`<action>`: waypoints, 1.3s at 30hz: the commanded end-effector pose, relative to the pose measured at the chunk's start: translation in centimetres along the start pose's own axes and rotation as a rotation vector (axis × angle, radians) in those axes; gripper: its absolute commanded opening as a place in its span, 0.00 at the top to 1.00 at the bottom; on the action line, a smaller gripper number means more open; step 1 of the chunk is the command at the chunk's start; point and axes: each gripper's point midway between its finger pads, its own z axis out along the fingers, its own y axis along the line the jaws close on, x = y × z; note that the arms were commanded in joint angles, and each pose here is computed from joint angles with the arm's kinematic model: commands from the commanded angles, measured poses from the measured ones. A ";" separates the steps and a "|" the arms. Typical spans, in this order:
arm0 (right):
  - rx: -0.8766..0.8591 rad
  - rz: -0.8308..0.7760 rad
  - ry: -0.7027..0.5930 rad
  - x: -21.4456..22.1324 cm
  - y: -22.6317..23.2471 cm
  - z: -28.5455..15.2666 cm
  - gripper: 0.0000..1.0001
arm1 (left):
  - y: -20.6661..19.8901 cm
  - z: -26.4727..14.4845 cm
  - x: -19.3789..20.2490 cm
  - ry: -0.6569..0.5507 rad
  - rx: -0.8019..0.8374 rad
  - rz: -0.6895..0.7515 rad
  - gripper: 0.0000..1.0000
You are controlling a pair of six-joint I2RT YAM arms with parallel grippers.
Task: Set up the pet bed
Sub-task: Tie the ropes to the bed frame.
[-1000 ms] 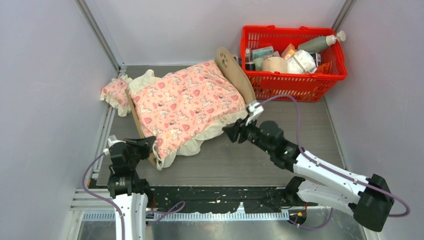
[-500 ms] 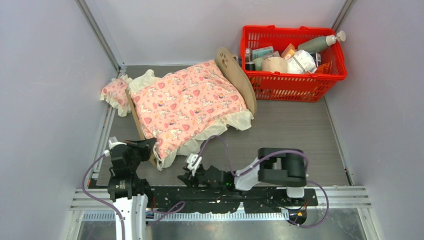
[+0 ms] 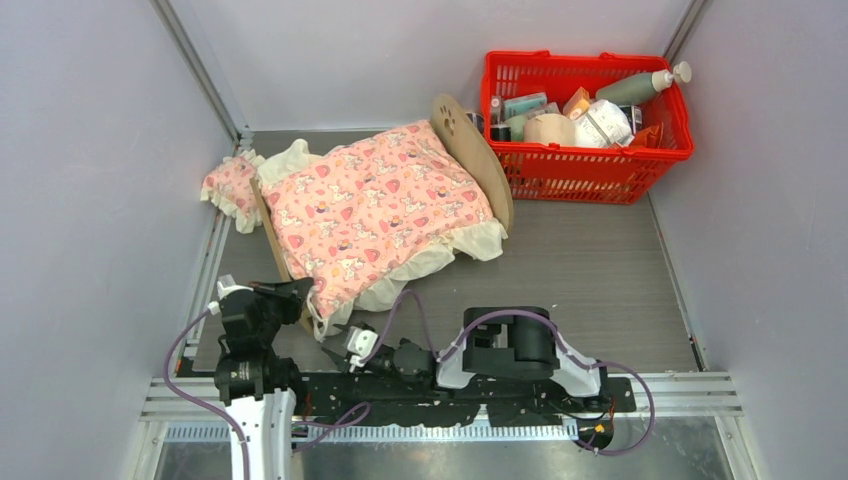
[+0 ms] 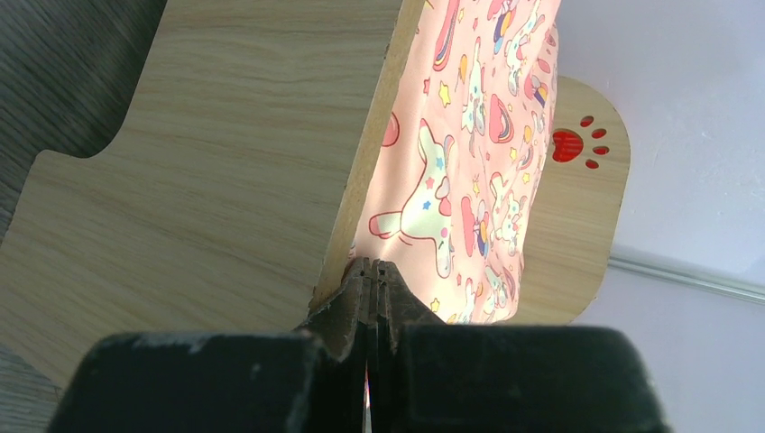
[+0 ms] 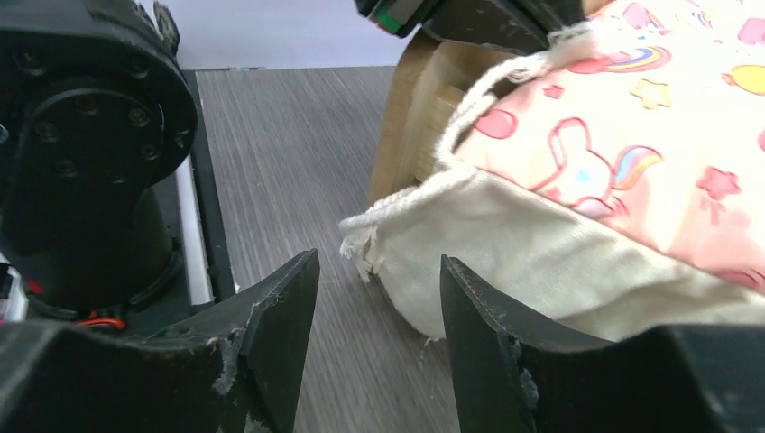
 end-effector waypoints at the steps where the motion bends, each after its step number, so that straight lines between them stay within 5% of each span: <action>1: 0.004 -0.147 -0.126 -2.4 0.0 2.0 0.43 | 4.2 -0.6 0.8 0.018 -0.185 -0.046 1.00; 12: 0.042 -0.193 -0.128 -2.0 -0.3 3.1 0.51 | 4.2 -1.0 0.7 0.012 -0.195 -0.045 1.00; 16: 0.040 -0.201 -0.122 -1.8 -0.2 3.2 0.66 | 4.2 -1.0 0.7 0.010 -0.195 -0.043 1.00; 20: 0.025 -0.203 -0.114 -1.5 0.0 2.9 0.92 | 3.8 -1.0 0.4 -0.005 -0.186 -0.037 1.00; 29: -0.020 -0.134 -0.094 -0.9 0.3 0.9 0.95 | 2.2 -1.0 -1.6 -0.095 -0.158 -0.003 1.00; 35: -0.045 -0.145 -0.069 -0.3 0.7 0.8 0.82 | 2.9 -0.6 -1.3 -0.084 -0.168 -0.013 1.00; 39: -0.057 -0.151 -0.059 0.0 0.9 0.8 0.94 | 2.9 -0.5 -1.3 -0.083 -0.168 -0.010 1.00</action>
